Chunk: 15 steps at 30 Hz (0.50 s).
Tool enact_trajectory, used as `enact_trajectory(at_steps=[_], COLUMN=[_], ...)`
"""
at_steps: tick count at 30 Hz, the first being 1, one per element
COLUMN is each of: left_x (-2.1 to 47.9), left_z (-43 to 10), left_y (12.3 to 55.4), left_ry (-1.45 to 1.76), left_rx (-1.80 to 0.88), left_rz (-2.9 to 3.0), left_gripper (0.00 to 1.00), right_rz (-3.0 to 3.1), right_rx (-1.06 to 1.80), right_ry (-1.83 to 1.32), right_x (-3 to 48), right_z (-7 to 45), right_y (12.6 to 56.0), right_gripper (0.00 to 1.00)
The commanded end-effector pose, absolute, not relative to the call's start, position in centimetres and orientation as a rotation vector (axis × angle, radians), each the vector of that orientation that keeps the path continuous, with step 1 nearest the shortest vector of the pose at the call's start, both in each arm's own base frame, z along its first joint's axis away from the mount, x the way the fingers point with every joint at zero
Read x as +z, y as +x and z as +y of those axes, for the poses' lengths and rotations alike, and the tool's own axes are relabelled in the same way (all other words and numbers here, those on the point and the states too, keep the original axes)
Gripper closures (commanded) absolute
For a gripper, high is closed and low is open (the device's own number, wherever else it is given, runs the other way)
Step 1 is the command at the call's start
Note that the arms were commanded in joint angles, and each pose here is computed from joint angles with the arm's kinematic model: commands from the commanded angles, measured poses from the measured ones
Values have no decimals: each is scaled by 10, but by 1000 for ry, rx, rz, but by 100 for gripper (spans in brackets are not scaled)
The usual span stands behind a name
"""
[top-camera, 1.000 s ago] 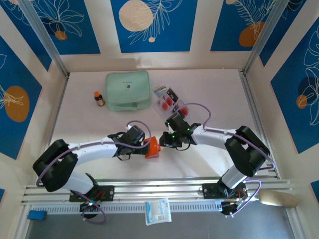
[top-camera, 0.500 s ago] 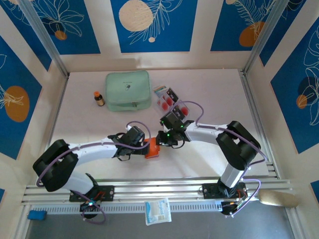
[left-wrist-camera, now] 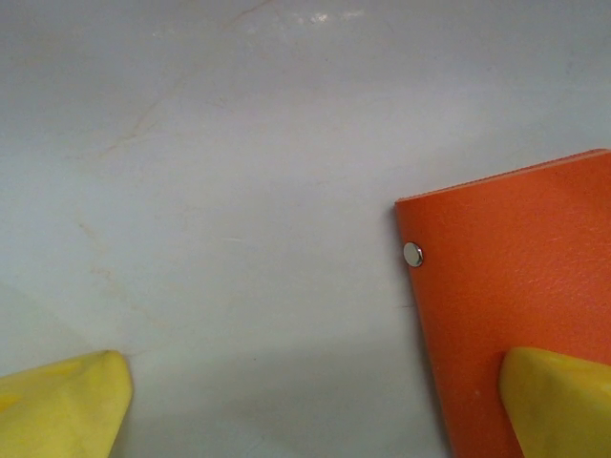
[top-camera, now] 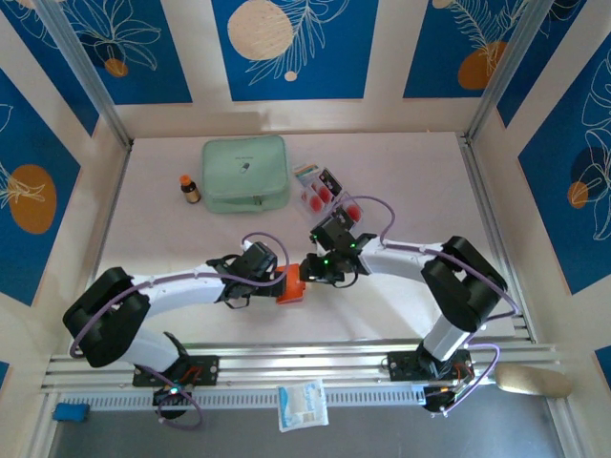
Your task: Put the credit cards into the card holder
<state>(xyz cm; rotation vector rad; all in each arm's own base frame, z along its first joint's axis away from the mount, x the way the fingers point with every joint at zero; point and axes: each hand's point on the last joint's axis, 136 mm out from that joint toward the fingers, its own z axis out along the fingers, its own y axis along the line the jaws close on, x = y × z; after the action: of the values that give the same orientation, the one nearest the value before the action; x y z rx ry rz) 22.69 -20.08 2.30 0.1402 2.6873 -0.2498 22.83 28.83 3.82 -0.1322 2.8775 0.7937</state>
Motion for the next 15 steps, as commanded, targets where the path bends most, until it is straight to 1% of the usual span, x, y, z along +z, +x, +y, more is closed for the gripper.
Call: enact_trajectory(at_steps=[1,6,15], left_x=[8,8,19], left_z=[-191,-191,-188], left_y=[219,219,221], left_ry=[141,141,99], left_rx=[-191,-186,-209], left_rz=[2725,2724,2685], left_gripper=[0,0,0], right_rz=[2878,2884,2913], right_rx=[781,771,757], right_ry=[-88,-76,-113], right_x=[43,41,34], right_z=[275,272,283], right_y=[225,227,229], right_gripper=[66,67,67])
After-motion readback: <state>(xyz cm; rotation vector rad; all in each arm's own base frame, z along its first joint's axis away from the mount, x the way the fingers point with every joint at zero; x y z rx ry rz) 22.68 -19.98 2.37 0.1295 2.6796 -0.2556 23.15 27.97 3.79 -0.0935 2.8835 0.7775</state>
